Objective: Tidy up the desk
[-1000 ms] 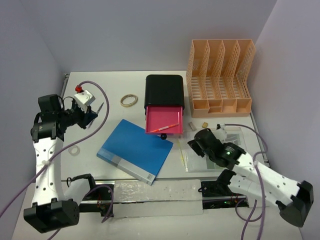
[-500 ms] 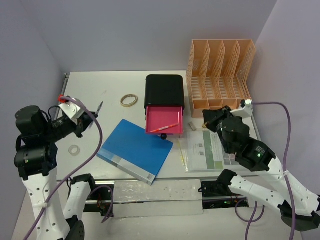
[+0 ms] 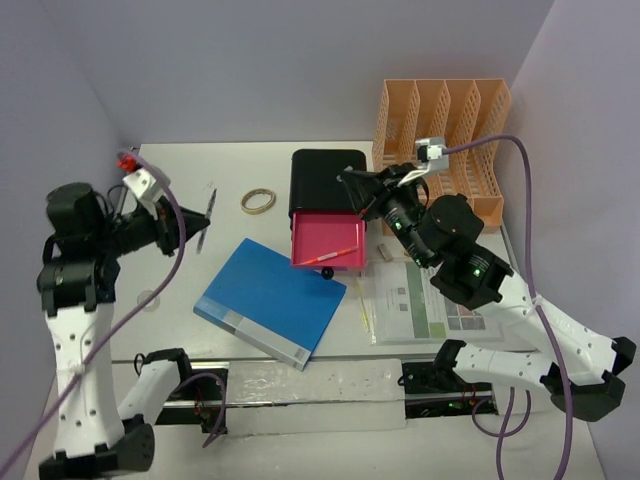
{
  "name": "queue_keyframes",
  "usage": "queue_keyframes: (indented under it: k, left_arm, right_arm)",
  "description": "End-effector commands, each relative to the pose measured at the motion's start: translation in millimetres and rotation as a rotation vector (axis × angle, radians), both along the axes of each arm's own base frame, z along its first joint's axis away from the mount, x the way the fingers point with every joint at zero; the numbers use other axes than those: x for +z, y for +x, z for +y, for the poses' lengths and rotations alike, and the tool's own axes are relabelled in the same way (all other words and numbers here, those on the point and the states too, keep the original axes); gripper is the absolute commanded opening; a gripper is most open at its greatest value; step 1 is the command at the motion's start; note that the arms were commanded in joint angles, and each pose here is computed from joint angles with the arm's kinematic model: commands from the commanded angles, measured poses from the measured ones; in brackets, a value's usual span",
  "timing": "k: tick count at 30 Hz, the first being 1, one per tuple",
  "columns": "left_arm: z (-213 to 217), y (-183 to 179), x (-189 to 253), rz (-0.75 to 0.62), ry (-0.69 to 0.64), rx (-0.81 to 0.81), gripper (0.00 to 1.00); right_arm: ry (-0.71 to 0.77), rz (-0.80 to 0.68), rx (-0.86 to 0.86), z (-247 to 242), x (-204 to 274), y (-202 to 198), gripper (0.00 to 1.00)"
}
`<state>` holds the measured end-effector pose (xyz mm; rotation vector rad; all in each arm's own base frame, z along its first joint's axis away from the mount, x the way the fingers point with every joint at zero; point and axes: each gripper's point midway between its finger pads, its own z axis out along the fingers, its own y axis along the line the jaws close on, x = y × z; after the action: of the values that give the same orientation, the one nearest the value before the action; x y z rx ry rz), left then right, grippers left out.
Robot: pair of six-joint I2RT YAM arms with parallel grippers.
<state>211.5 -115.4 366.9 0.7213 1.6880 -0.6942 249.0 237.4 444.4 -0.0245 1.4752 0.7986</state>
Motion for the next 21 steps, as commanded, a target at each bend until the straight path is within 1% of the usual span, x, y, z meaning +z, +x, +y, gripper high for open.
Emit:
queue_keyframes:
  k: [1,2,3,6,7,8,9,10,11,14,16,18,21]
  left_arm:
    - [-28.3,24.8,-3.9,-0.008,0.022,-0.075,0.0]
    - [-35.4,29.6,-7.6,-0.017,0.041,-0.089,0.0]
    - [-51.3,32.3,-13.0,-0.018,0.058,-0.149,0.0]
    - [-85.3,44.0,-28.3,0.013,0.09,-0.294,0.0]
    - [-92.6,44.4,-25.6,-0.001,0.092,-0.331,0.0]
    - [-98.3,44.7,-29.5,0.012,0.091,-0.361,0.0]
    - [-103.6,43.2,-24.8,-0.022,0.107,-0.406,0.0]
    - [-109.5,40.7,-31.7,-0.005,0.118,-0.464,0.0]
    - [-113.0,42.4,-26.6,-0.024,0.117,-0.49,0.0]
    - [-118.7,29.3,-27.6,0.029,0.094,-0.59,0.0]
    - [-121.1,11.4,-30.5,0.019,0.073,-0.696,0.0]
    - [-121.1,-12.3,-29.2,0.051,0.023,-0.782,0.0]
    - [-119.4,-24.0,-31.6,0.087,0.005,-0.787,0.0]
  right_arm:
    - [-0.055,-0.275,0.229,37.9,41.9,-24.6,0.0]
    - [-0.057,-0.316,0.25,41.1,42.4,-28.0,0.0]
    - [-0.07,-0.322,0.257,44.4,31.3,-27.0,0.0]
    - [-0.069,-0.398,0.249,43.6,32.3,-28.8,0.0]
    - [-0.087,-0.41,0.253,45.8,30.1,-28.3,0.0]
    - [-0.103,-0.42,0.258,46.9,28.7,-28.7,0.0]
    - [-0.126,-0.419,0.265,48.9,24.5,-27.9,0.0]
    - [-0.141,-0.424,0.279,50.9,22.9,-29.2,0.0]
    - [-0.152,-0.419,0.288,52.2,20.6,-29.7,0.0]
    - [-0.199,-0.412,0.379,62.9,4.7,-40.1,0.0]
    - [-0.215,-0.408,0.422,65.8,-4.3,-46.7,0.0]
    - [-0.219,-0.399,0.431,64.4,-11.8,-49.3,0.0]
    - [-0.21,-0.407,0.441,62.2,-16.8,-53.4,0.0]
